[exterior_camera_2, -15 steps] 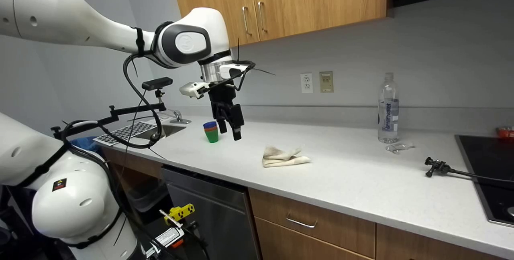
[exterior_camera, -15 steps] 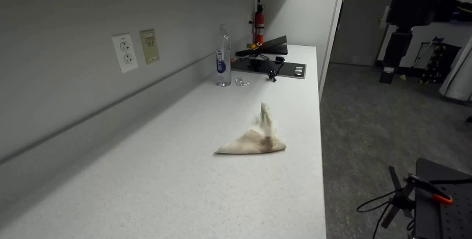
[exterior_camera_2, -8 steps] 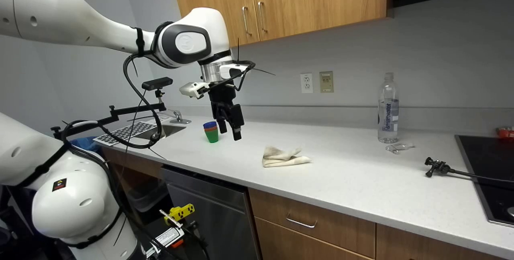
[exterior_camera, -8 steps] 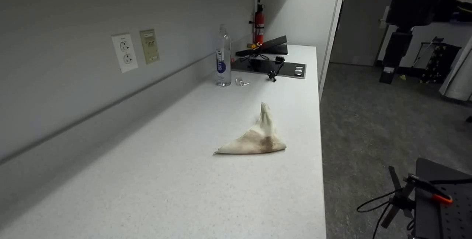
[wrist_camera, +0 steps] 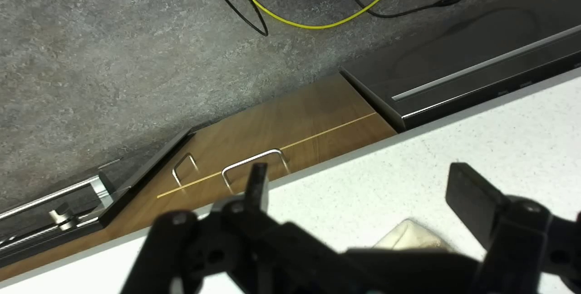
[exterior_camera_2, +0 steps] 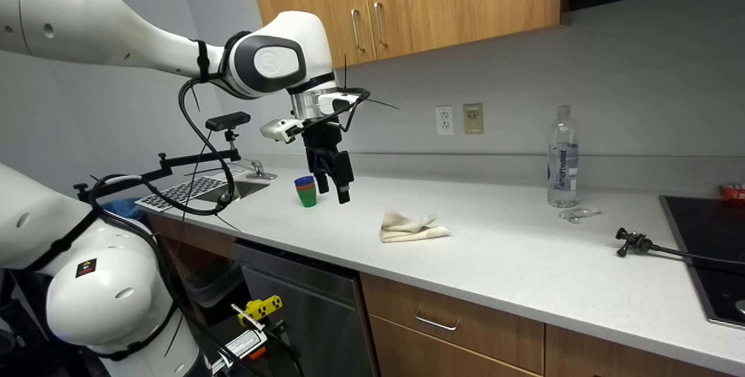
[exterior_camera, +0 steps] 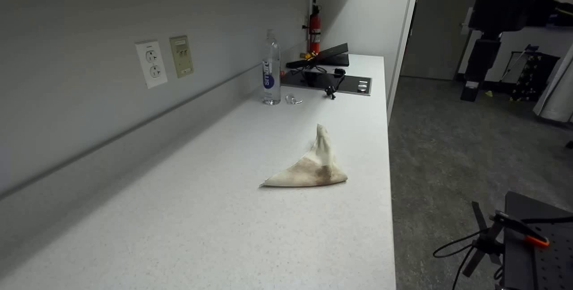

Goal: Unfold the towel

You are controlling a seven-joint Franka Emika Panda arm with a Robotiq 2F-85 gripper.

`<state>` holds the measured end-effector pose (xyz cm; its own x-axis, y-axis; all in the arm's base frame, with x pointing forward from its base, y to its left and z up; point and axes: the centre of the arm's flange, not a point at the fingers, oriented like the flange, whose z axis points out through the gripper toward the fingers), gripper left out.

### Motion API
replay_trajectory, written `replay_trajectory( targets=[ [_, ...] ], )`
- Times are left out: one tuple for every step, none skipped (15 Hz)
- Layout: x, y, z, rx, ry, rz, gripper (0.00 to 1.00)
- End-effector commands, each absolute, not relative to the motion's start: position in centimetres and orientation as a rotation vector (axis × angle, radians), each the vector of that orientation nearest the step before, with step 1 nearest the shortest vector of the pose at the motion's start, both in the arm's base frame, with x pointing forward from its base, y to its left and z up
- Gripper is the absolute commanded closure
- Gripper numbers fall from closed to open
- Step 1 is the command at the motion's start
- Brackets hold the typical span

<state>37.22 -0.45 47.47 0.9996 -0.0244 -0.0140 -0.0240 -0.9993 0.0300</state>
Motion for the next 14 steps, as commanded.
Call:
replay_trajectory(
  targets=[
    [37.22, -0.45, 47.47, 3.111, -0.038, -0.022, 0.0],
    [37.22, -0.45, 47.47, 3.111, -0.038, -0.022, 0.0],
    [37.31, -0.44, 47.57, 3.116, -0.026, -0.03, 0.0],
    [37.39, -0.4, 47.66, 3.115, -0.027, -0.027, 0.0],
    [37.48, -0.35, 47.79, 3.114, -0.021, -0.03, 0.0],
    [37.56, -0.31, 47.83, 3.116, -0.018, -0.035, 0.0],
    [37.61, -0.28, 47.83, 3.1, -0.049, -0.04, 0.0],
    [37.25, -0.42, 47.47, 3.111, -0.038, -0.023, 0.0],
    [37.27, -0.39, 47.44, 3.11, -0.04, -0.024, 0.0],
    [37.3, -0.36, 47.4, 3.11, -0.04, -0.026, 0.0],
    [37.32, -0.35, 47.36, 3.109, -0.04, -0.028, 0.0],
    [37.34, -0.34, 47.31, 3.109, -0.04, -0.03, 0.0],
    [37.37, -0.34, 47.28, 3.109, -0.04, -0.031, 0.0],
    [37.39, -0.34, 47.25, 3.109, -0.04, -0.032, 0.0]
  ],
)
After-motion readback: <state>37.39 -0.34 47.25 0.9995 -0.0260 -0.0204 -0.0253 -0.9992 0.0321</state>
